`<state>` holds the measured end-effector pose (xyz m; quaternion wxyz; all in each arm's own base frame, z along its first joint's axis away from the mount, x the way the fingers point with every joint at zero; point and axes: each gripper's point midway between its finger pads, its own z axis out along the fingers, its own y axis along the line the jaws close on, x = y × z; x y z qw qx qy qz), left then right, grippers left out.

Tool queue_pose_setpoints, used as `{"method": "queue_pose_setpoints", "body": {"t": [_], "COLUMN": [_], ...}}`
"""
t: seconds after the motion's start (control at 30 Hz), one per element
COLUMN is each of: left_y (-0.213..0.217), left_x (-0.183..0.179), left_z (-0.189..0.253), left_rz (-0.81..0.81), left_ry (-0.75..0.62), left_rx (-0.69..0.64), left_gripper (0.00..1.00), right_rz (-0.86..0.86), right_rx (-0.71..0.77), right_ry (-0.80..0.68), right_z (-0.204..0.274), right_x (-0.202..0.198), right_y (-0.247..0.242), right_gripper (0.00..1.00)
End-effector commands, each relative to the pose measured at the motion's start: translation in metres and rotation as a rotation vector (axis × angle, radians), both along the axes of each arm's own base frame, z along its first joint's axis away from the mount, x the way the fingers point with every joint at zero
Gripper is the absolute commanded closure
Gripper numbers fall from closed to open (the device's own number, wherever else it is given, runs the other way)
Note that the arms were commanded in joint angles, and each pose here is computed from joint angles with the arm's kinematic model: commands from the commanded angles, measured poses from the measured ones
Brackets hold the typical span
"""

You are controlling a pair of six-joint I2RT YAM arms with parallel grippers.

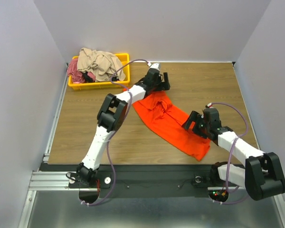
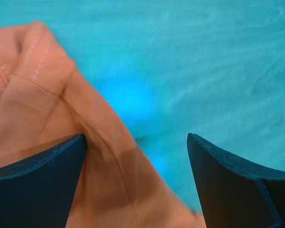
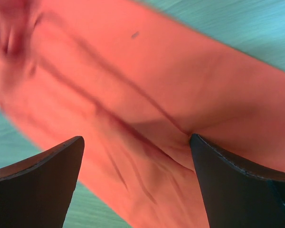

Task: Fold and stack the t-shirts
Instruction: Rotate the tshirt 90 degrees

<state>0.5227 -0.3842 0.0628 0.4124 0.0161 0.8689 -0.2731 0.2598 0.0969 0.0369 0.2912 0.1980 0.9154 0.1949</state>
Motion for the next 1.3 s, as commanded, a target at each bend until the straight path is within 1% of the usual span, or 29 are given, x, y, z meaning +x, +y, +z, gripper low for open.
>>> {"method": "queue_pose_setpoints", "body": {"t": [0.0,0.03,0.07,0.13,0.17,0.2,0.3,0.33,0.43,0.57,0.7,0.8,0.9,0.97,1.07,1.13,1.17,1.23,1.27], "left_y": [-0.009,-0.02,-0.024,-0.023,-0.022,-0.013,-0.002,0.006,0.012,0.022,0.012,0.006,0.004,0.005,0.007,0.006,0.007,0.01,0.014], "left_x": [0.016,0.036,0.043,0.047,0.049,0.055,0.07,0.077,0.088,0.093,0.087,0.084,0.08,0.078,0.079,0.079,0.078,0.075,0.07], "left_z": [-0.019,0.018,0.017,0.012,0.022,0.015,0.031,0.024,0.03,0.02,0.02,0.025,0.015,0.011,0.025,0.058,0.086,0.116,0.156], "left_rz": [-0.079,-0.073,-0.091,-0.096,-0.095,-0.077,-0.044,-0.03,-0.035,-0.04,-0.122,-0.154,-0.163,-0.171,-0.16,-0.156,-0.153,-0.147,-0.143], "left_ry": [0.067,-0.006,-0.005,0.0,-0.02,-0.03,-0.055,-0.049,-0.06,-0.069,-0.09,-0.104,-0.088,-0.078,-0.098,-0.142,-0.176,-0.212,-0.265], "left_rx": [0.103,0.057,0.046,0.028,0.01,-0.001,-0.04,-0.036,-0.063,-0.03,-0.034,-0.048,-0.044,-0.035,-0.033,-0.051,-0.069,-0.082,-0.1], "left_gripper": [0.01,0.01,0.01,0.01,0.01,0.01,0.01,0.01,0.01,0.01,0.01,0.01,0.01,0.01,0.01,0.01,0.01,0.01,0.01], "right_rz": [0.085,0.099,0.134,0.183,0.21,0.251,0.333,0.349,0.427,0.563,0.682,0.709,0.713,0.72,0.724,0.693,0.678,0.627,0.6], "right_rx": [0.036,0.044,0.057,0.069,0.077,0.086,0.081,0.081,0.076,0.062,0.073,0.064,0.032,0.024,0.016,-0.009,-0.024,-0.069,-0.097], "right_ry": [0.27,0.283,0.285,0.296,0.302,0.31,0.317,0.328,0.346,0.36,0.36,0.342,0.283,0.219,0.118,0.048,0.022,-0.042,-0.057], "right_z": [-0.046,-0.049,-0.048,-0.049,-0.048,-0.048,-0.05,-0.051,-0.052,-0.048,-0.04,-0.038,-0.032,-0.019,0.003,0.02,0.026,0.042,0.045], "right_x": [-0.075,-0.083,-0.089,-0.099,-0.104,-0.111,-0.122,-0.126,-0.139,-0.162,-0.175,-0.171,-0.157,-0.143,-0.124,-0.105,-0.099,-0.078,-0.071], "right_y": [0.024,0.028,0.036,0.044,0.049,0.057,0.073,0.077,0.096,0.122,0.141,0.147,0.152,0.161,0.171,0.176,0.176,0.176,0.174], "right_gripper": [0.0,0.0,0.0,0.0,0.0,0.0,0.0,0.0,0.0,0.0,0.0,0.0,0.0,0.0,0.0,0.0,0.0,0.0,0.0]}}
